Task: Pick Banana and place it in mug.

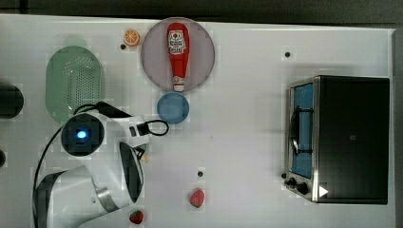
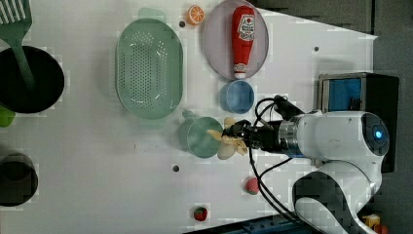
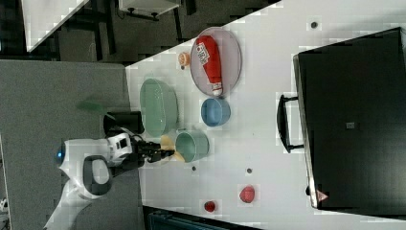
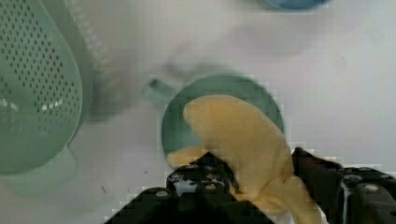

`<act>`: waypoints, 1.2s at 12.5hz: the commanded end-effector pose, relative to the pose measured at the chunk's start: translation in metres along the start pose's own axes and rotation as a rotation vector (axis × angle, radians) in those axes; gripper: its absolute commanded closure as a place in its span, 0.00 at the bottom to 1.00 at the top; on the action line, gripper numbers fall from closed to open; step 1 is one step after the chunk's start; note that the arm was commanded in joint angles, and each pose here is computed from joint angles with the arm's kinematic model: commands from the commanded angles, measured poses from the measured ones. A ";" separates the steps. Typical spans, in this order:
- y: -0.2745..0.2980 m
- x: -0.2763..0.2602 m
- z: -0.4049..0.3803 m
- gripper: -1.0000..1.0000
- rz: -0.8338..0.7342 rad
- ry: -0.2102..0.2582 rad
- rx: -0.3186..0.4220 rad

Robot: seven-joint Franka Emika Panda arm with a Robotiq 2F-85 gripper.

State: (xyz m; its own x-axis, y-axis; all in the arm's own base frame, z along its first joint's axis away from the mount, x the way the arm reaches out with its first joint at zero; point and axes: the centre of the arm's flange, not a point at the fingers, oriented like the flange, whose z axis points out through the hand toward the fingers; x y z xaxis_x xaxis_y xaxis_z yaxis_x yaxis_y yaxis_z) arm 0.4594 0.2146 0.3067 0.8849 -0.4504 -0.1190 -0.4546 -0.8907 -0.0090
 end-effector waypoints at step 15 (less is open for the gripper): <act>0.130 0.117 -0.168 0.00 0.340 0.161 0.117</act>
State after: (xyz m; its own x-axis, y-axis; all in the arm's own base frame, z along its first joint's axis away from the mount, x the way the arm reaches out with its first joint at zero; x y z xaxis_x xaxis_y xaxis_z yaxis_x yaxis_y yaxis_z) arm 0.5100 0.0707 0.4174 0.7244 -0.6875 -0.0500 -0.6893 -0.7221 -0.0586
